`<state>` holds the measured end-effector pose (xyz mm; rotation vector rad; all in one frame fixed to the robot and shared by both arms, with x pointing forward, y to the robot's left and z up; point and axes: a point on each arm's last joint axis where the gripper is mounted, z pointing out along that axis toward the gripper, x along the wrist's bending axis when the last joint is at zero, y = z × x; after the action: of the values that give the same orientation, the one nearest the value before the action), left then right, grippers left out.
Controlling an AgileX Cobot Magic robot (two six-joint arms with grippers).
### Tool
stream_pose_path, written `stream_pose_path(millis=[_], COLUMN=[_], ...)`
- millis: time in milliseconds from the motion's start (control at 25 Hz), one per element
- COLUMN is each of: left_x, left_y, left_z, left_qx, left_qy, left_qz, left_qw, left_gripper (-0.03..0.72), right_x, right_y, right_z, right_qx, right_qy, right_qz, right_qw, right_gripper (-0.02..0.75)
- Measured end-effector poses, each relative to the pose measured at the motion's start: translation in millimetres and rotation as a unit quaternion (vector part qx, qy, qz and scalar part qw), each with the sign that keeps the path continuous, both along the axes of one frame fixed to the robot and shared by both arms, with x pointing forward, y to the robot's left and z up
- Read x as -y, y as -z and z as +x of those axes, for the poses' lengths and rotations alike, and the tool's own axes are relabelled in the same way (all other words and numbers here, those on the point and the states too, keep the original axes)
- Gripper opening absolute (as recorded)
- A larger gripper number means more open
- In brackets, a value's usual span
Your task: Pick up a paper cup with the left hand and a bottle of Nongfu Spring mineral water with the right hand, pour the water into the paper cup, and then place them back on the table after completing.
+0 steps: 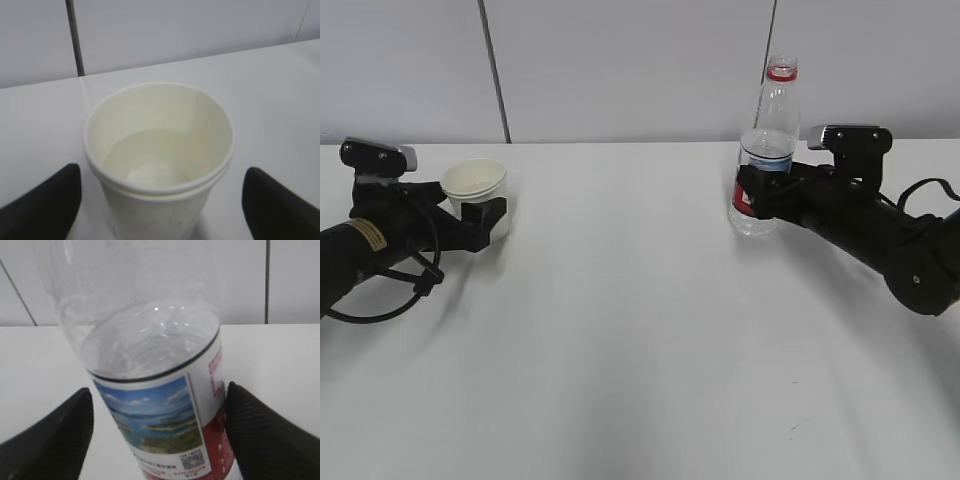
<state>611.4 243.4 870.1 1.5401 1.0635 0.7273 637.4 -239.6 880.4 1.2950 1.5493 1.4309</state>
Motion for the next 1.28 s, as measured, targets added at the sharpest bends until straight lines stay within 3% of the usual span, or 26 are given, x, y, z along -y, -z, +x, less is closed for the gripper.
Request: stream_pose_path(millis=[720, 920, 1280], left_x=[-1.2, -0.8, -0.6], left_y=[-10.4, -10.5, -34.1], left_z=[-10.6, -12.1, -20.0], left_qx=[0.001, -0.014, 0.005], left_qy=[-0.003, 0.004, 0.010], left_qz=[-0.001, 0.015, 0.023], left_qw=[1.000, 1.000, 1.000], left_gripper=[0.592, 0.591, 0.591], right_x=[4.4, 6.3, 10.1], right_y=[7.2, -6.7, -40.5], right_z=[-35.7, -50.8, -67.1], right_qx=[0.000, 0.005, 0.037], right_qy=[0.012, 0.014, 0.026], right_qz=[0.030, 0.030, 0.031], right_qw=[0.999, 0.999, 0.999], right_gripper=[0.595, 0.595, 0.595])
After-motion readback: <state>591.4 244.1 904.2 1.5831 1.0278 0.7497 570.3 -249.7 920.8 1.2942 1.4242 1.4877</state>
